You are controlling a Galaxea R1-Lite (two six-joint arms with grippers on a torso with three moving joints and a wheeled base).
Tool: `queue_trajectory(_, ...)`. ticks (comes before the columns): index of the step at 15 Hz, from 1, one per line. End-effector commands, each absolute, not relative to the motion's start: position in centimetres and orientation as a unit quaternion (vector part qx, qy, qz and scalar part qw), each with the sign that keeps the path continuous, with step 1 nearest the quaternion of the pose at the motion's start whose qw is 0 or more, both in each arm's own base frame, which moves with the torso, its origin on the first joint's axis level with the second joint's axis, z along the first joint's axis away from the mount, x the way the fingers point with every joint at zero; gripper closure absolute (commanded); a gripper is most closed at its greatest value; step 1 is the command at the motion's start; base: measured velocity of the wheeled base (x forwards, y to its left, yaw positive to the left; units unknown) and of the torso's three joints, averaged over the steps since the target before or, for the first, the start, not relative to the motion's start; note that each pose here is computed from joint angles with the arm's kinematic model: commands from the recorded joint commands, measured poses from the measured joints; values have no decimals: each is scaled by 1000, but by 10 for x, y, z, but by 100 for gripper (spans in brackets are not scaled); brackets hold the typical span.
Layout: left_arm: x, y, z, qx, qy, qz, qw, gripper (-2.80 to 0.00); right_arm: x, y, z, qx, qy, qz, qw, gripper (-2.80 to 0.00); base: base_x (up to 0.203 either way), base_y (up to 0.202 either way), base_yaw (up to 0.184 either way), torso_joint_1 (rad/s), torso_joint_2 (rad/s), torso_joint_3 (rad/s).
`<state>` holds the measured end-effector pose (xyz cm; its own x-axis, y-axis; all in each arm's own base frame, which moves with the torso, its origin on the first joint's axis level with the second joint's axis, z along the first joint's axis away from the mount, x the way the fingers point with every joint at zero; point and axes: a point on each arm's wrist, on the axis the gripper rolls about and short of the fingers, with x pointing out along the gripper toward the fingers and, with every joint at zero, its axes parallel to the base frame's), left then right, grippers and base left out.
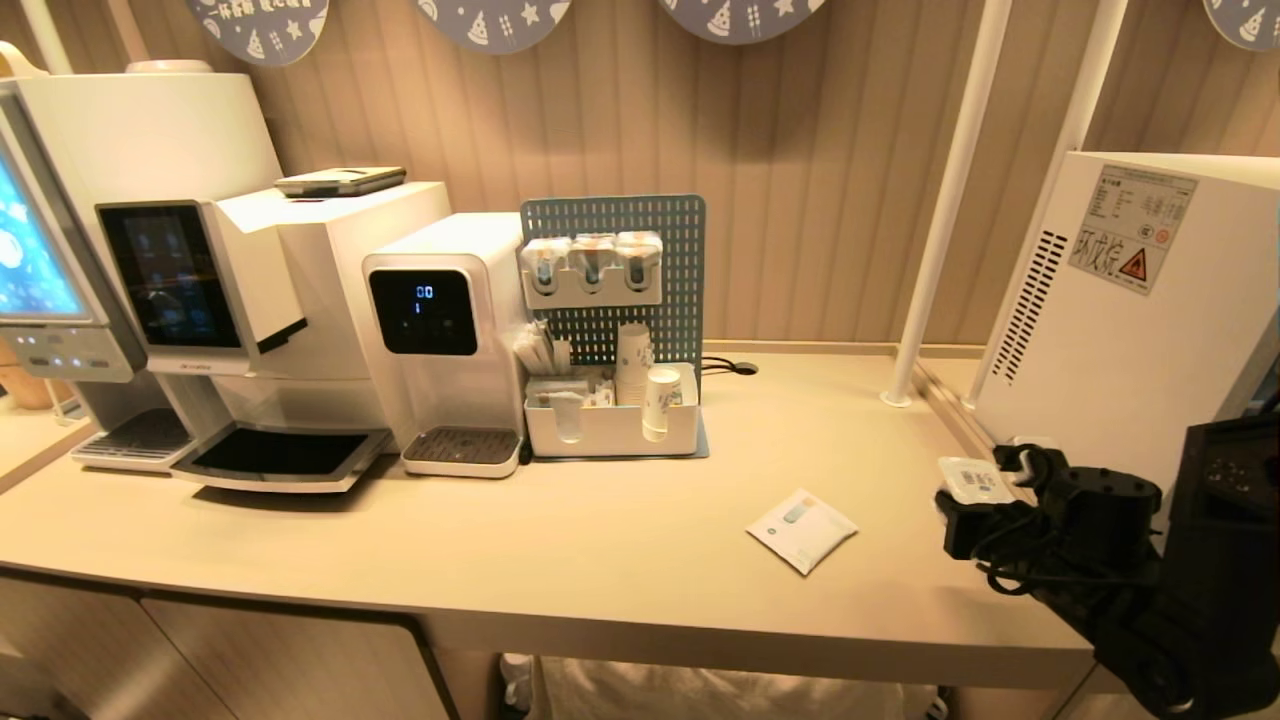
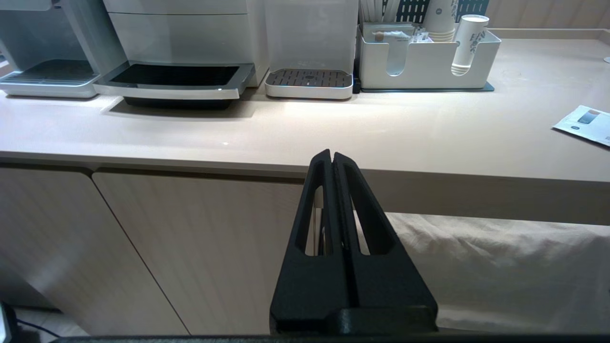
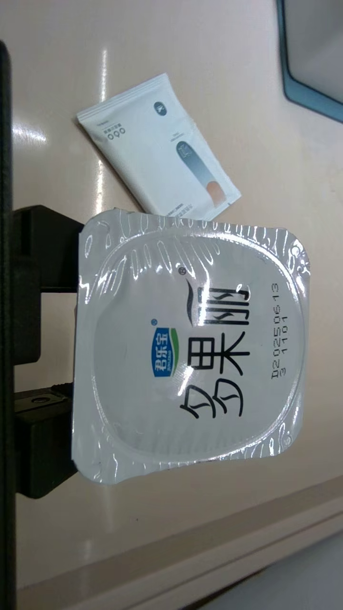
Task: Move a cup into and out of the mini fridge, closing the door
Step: Place the yoghurt on the table
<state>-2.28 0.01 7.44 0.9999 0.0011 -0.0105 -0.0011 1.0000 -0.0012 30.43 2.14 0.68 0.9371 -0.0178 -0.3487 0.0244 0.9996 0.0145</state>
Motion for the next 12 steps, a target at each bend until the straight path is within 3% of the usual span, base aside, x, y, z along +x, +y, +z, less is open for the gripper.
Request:
queue_trajectory(1, -23, 0, 74, -1, 6, 1, 1000, 0, 315, 24, -21, 6, 203, -10, 979, 0, 0, 0, 0, 0, 0, 0)
queue_trajectory(7, -23, 0, 74, -1, 6, 1, 1000, 0, 336, 25, -80, -8, 241, -25, 970, 0, 0, 0, 0, 0, 0, 0)
queue_trajectory(12, -23, 0, 74, -1, 6, 1, 1000, 0, 339, 25, -85, -20, 242, -31, 970, 0, 0, 0, 0, 0, 0, 0)
